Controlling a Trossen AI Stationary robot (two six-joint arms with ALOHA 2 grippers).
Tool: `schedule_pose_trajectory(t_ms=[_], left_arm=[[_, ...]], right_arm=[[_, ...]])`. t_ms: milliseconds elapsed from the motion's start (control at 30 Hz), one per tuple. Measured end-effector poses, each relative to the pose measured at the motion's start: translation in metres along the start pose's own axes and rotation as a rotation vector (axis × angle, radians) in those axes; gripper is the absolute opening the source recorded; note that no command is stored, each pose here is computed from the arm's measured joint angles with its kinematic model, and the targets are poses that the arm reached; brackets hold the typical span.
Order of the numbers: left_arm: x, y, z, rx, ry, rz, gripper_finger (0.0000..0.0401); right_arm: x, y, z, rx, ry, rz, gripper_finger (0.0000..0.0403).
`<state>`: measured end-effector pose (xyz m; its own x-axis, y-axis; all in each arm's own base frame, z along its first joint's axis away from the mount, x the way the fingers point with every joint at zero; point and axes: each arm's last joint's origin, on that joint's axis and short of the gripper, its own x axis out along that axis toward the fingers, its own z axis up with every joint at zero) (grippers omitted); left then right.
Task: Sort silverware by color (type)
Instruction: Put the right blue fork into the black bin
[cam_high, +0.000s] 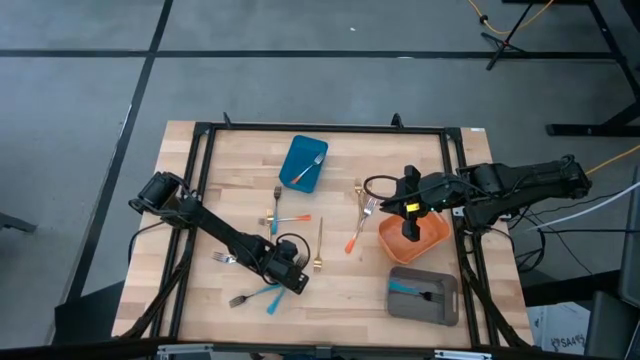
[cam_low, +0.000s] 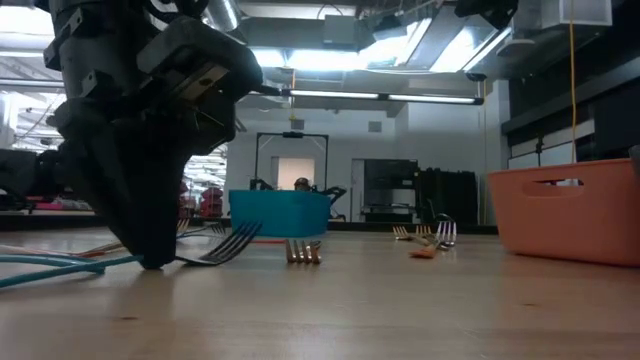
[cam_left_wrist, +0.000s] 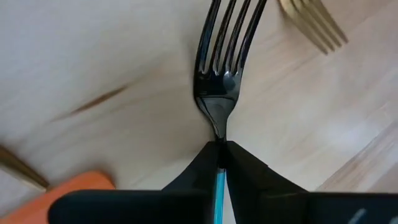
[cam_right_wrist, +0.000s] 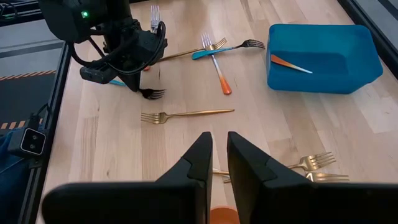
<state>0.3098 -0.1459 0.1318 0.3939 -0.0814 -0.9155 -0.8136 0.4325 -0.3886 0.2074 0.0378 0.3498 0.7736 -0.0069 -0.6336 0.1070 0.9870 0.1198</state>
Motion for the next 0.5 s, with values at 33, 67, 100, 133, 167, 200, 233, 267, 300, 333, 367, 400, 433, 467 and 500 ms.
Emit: schedule_pose_trajectory(t_ms=[33, 67, 100, 133, 167, 200, 233, 267, 300, 333, 367, 400, 433, 467, 500], left_arm=[[0.0, 0.0, 0.0, 0.0, -0.005, 0.0, 0.0015], [0.0, 0.0, 0.0, 0.0, -0.011, 0.0, 0.0013], [0.0, 0.0, 0.001, 0.003, -0.017, 0.0, 0.0012], [0.0, 0.0, 0.001, 0.013, -0.022, -0.002, 0.0011], [0.0, -0.001, 0.001, 0.023, -0.027, -0.006, 0.001], [0.0, -0.001, 0.001, 0.029, -0.03, -0.009, 0.001], [0.0, -0.001, 0.001, 0.038, -0.036, -0.012, 0.001], [0.0, -0.002, 0.002, 0.047, -0.043, -0.017, 0.001], [0.0, -0.002, 0.002, 0.057, -0.05, -0.022, 0.0009], [0.0, -0.003, 0.002, 0.07, -0.055, -0.027, 0.0009], [0.0, -0.003, 0.002, 0.083, -0.06, -0.035, 0.0009], [0.0, -0.005, 0.003, 0.098, -0.063, -0.046, 0.0009], [0.0, -0.006, 0.003, 0.112, -0.066, -0.06, 0.0009], [-0.001, -0.008, 0.004, 0.127, -0.069, -0.082, 0.0008], [-0.002, -0.01, 0.004, 0.146, -0.072, -0.105, 0.0008]], right_arm=[[0.0, 0.0, 0.0, 0.0, 0.001, 0.0, 0.0042], [0.0, 0.0, 0.0, 0.0, 0.002, 0.001, 0.0042], [0.0, 0.0, 0.0, -0.001, 0.004, 0.003, 0.0042], [-0.001, 0.0, -0.001, -0.001, 0.007, 0.011, 0.0042], [-0.002, 0.0, -0.001, 0.0, 0.011, 0.024, 0.0042], [-0.003, 0.0, -0.001, 0.0, 0.008, 0.034, 0.0042], [-0.005, 0.0, -0.001, 0.001, 0.007, 0.048, 0.0042], [-0.006, 0.0, -0.001, 0.0, 0.006, 0.059, 0.0042], [-0.008, 0.0, -0.001, 0.001, 0.004, 0.071, 0.0042], [-0.01, 0.0, -0.001, 0.002, 0.0, 0.085, 0.0042], [-0.013, 0.0, -0.002, 0.003, -0.006, 0.095, 0.0042], [-0.017, -0.001, -0.002, 0.004, -0.013, 0.105, 0.0042], [-0.02, -0.001, -0.002, 0.005, -0.023, 0.108, 0.0042], [-0.024, -0.002, -0.002, 0.007, -0.036, 0.112, 0.0042], [-0.029, -0.003, -0.003, 0.008, -0.049, 0.116, 0.0042]])
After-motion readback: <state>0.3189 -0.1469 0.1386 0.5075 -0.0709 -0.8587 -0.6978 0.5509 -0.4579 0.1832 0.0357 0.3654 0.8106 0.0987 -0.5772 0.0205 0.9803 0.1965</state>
